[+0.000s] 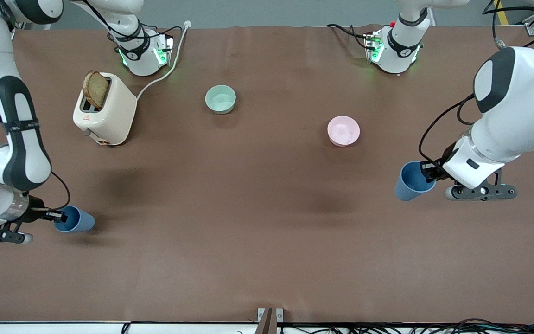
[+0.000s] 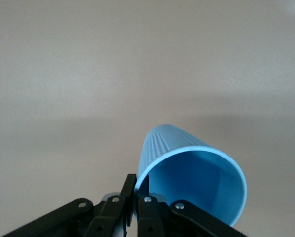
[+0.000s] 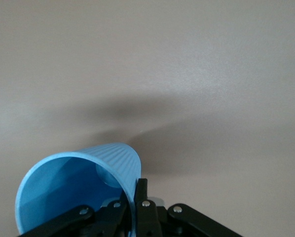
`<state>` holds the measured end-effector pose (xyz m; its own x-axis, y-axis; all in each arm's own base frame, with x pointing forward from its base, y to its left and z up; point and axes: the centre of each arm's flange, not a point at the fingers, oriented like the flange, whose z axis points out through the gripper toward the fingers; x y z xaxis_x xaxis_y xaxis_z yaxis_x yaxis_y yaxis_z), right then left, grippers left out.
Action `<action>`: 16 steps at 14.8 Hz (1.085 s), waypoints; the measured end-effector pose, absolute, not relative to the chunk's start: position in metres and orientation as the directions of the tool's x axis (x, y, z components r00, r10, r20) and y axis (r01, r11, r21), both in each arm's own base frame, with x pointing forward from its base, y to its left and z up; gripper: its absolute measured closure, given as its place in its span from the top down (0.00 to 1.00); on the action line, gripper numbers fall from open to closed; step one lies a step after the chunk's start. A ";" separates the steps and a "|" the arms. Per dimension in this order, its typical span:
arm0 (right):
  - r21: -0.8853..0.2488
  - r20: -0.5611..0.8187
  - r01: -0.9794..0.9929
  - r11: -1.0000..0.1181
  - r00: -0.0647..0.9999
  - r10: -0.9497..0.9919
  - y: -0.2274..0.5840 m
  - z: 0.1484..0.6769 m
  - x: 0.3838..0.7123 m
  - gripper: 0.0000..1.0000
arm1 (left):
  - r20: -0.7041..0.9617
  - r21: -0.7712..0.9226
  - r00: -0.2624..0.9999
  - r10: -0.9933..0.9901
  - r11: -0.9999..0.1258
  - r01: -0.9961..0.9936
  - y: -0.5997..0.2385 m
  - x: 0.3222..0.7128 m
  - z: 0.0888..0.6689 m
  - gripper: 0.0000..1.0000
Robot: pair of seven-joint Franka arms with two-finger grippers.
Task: Stack blue cups with both arms
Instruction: 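Grasp the blue cups with the right and left grippers, then carry the blue cup with the left gripper toward the table middle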
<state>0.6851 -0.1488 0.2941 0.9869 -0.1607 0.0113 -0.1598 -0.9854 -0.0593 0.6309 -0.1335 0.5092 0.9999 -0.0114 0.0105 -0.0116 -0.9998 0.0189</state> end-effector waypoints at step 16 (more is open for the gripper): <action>-0.075 0.001 -0.164 -0.984 0.986 -0.164 0.034 0.421 0.674 0.04 | -0.019 0.053 1.000 0.011 -0.999 0.012 -0.133 0.630 0.505 0.06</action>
<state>0.6738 0.0342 0.4207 0.9864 -0.1644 0.0013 -0.1639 -0.9836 -0.0747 0.6304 -0.1329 0.5049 0.9998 0.0112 -0.0190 0.0122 -0.9985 0.0529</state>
